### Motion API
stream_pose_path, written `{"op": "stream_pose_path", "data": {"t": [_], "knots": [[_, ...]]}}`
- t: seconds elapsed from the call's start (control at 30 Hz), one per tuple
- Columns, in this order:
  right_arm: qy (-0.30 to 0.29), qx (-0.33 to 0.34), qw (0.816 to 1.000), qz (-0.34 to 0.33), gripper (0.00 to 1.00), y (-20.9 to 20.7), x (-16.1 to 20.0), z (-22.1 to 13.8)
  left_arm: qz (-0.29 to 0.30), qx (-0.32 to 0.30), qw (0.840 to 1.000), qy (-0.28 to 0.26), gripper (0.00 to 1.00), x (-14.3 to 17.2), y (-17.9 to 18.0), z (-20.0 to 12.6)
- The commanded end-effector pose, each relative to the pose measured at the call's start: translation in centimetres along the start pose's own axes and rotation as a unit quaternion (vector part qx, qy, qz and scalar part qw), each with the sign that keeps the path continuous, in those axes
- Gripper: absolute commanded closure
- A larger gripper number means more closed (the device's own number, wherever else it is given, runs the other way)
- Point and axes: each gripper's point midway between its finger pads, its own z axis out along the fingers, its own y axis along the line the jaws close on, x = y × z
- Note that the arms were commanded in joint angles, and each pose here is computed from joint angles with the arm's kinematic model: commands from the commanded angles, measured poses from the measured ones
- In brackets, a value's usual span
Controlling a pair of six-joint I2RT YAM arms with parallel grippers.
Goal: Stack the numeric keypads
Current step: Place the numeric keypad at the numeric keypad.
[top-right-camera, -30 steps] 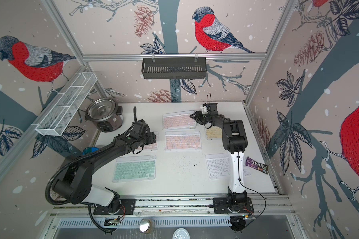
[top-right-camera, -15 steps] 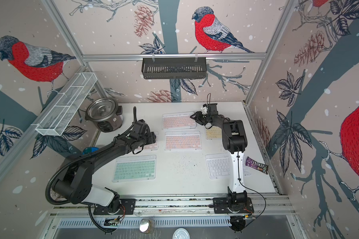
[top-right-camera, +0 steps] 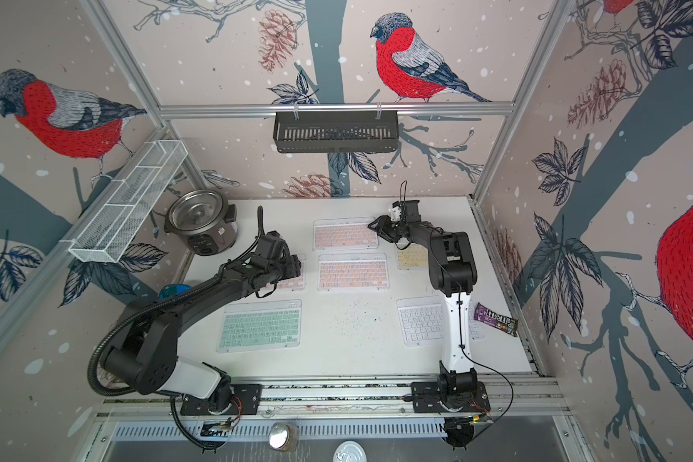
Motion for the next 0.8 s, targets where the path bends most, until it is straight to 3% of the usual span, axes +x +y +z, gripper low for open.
{"op": "stream_pose_path", "data": {"t": [0.0,0.77], "knots": [[-0.004,0.0,1.0,-0.01,0.44,0.3,-0.3,-0.1,-0.004,0.003,1.0,-0.002,0.31,-0.3,-0.1,0.0],[-0.032,0.02,0.999,-0.024,0.42,1.4,-1.7,-1.9,-0.004,0.006,1.0,-0.002,0.32,-0.3,-0.2,-0.1]]}}
